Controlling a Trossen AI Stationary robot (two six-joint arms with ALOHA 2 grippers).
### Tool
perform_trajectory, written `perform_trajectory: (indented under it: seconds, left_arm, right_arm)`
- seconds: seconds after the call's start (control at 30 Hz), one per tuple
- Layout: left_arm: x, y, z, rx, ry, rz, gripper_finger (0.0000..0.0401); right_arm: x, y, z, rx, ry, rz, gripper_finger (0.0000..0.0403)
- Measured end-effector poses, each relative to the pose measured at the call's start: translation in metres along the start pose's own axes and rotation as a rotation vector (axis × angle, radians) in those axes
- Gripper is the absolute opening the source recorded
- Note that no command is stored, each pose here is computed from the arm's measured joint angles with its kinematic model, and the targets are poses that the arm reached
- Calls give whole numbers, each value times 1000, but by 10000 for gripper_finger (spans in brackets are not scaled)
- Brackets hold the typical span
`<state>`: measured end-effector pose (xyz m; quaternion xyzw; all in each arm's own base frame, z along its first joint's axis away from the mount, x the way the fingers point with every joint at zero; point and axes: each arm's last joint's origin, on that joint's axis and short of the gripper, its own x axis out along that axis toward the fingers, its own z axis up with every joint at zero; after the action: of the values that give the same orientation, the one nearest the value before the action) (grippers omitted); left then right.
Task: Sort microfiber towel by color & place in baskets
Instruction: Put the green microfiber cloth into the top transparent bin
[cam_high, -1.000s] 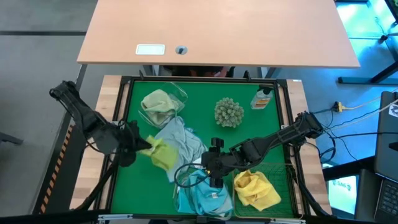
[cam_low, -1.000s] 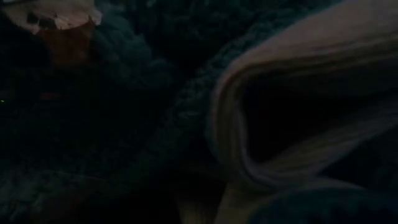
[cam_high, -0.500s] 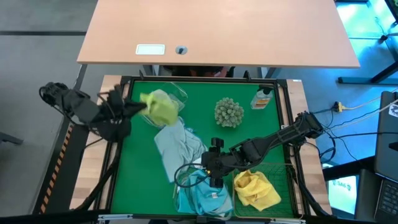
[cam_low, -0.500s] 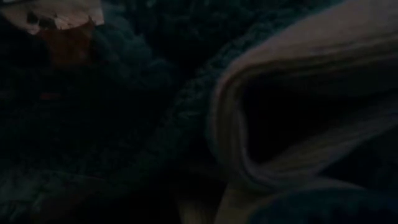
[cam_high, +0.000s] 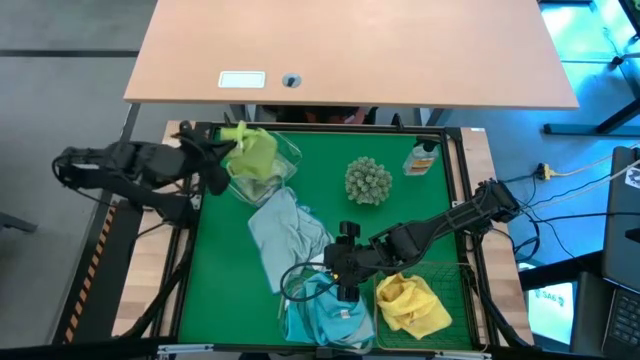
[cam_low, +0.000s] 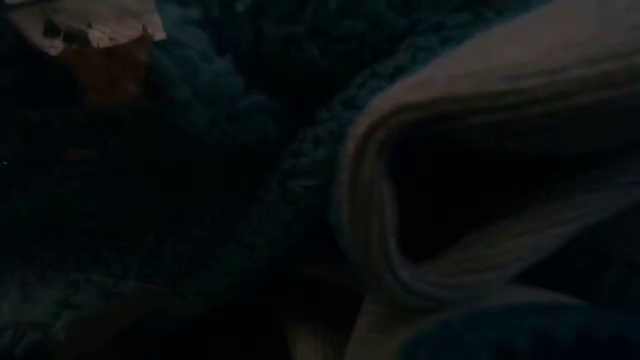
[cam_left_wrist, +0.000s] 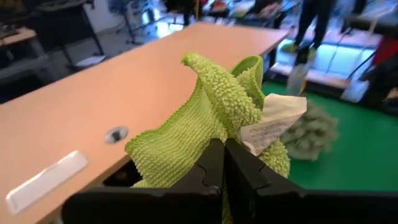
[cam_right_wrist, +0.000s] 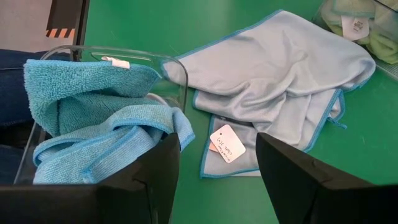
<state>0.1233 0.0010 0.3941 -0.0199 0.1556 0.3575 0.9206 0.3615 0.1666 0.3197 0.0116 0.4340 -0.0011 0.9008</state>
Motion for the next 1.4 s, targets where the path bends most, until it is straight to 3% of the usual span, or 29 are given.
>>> perform_trajectory:
  seconds: [0.43,0.73,1.03,1.4]
  left_arm:
    - [68,-6,-65,71,269,152,0]
    - [104,1,-115,13,391,136,0]
    - [123,6,-159,-92,423,40,0]
    - [126,14,-200,-118,497,69,0]
  right_arm:
    - [0,0,0,0,0,0,211]
    - [0,0,0,0,0,0,211]
    - [0,0,0,0,0,0,211]
    - [0,0,0,0,0,0,211]
